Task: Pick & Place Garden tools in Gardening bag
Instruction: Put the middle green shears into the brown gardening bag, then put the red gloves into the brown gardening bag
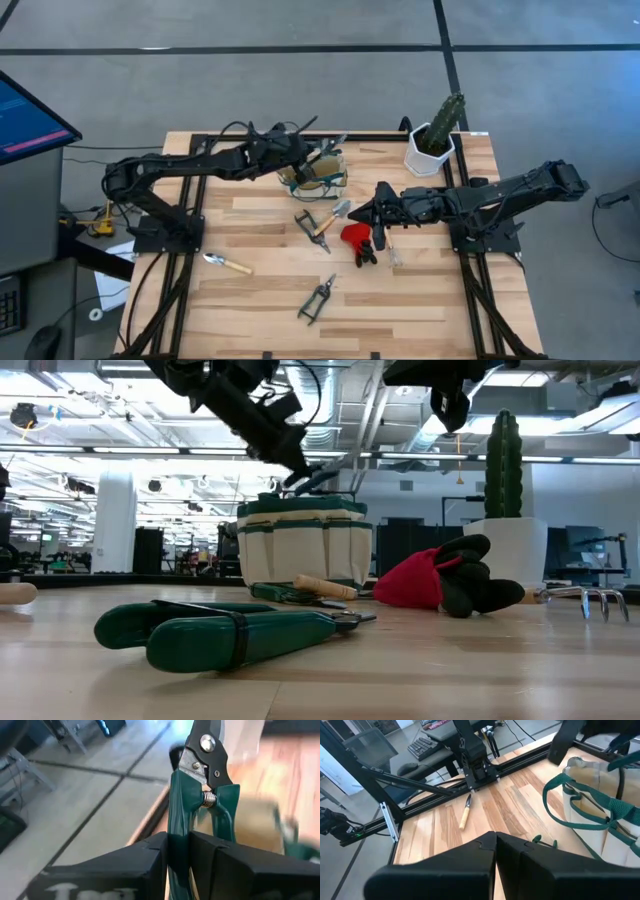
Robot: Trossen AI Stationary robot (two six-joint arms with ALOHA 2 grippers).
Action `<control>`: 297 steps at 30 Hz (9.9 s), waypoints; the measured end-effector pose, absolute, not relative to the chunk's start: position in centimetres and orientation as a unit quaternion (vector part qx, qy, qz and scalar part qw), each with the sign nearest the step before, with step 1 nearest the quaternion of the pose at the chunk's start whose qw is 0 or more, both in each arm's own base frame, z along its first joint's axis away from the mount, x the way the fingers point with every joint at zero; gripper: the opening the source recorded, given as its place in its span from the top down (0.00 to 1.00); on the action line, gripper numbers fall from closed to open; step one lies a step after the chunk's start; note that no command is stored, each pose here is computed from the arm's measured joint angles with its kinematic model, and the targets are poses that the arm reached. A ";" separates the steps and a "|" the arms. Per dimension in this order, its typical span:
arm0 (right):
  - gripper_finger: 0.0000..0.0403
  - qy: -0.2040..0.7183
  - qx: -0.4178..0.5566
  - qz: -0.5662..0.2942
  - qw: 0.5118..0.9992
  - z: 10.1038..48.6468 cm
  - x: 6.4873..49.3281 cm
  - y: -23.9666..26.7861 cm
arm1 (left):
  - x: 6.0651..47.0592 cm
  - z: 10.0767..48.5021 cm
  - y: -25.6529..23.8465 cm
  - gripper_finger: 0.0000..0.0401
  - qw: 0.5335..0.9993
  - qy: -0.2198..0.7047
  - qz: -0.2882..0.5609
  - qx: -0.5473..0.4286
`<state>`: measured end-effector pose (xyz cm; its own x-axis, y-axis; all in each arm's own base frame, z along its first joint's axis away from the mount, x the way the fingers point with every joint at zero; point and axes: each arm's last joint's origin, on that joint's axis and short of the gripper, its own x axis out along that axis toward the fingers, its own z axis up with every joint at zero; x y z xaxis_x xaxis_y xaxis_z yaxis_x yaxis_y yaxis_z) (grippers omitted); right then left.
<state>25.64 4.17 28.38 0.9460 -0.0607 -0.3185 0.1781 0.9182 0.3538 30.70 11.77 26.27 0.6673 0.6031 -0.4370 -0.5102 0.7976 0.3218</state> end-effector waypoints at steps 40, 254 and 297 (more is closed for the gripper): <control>1.00 0.151 0.194 -0.078 0.966 28.3 25.6 3.9 | 28.7 22.6 9.4 0.87 0.905 0.329 0.256 0.082; 1.00 0.357 0.349 -0.219 0.838 24.1 22.7 3.5 | 20.3 33.8 -2.9 1.00 0.990 0.114 -0.007 -0.079; 1.00 0.366 0.434 -0.202 0.798 23.0 23.6 6.3 | 20.3 33.8 -2.9 1.00 0.990 0.114 -0.007 -0.079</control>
<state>23.60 6.25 23.00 0.6498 -0.0045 -0.7601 0.6403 0.5420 0.5442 20.26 -2.94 33.79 0.9741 -0.0324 -0.2239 -0.0035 0.9874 -0.1583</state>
